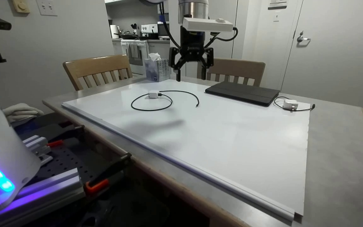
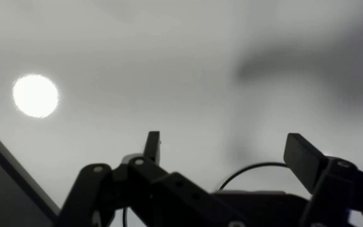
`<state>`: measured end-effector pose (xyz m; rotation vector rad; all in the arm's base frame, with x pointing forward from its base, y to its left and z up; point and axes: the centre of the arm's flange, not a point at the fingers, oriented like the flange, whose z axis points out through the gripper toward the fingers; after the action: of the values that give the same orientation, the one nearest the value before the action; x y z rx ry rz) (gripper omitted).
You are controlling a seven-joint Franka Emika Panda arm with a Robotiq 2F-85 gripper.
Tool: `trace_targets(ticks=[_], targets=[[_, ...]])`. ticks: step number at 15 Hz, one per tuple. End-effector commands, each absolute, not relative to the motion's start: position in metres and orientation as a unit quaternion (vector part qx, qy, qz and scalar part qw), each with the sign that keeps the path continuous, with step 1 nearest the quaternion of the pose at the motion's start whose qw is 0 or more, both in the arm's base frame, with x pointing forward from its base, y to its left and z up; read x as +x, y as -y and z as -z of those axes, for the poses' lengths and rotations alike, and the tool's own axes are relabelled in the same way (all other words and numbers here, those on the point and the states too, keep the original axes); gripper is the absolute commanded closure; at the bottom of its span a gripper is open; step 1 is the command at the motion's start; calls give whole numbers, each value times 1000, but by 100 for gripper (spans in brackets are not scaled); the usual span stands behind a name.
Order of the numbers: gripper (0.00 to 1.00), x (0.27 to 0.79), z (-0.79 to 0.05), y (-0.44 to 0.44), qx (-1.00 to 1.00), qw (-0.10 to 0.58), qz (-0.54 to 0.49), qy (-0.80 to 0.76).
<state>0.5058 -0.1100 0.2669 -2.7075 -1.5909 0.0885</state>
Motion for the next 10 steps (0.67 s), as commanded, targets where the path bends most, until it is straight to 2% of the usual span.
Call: trace_targets(ticks=[1,10], targets=[[0,506,-259,111,-853,-7,-37,520],[0,501,-229,109,-818,-15,-53,573]])
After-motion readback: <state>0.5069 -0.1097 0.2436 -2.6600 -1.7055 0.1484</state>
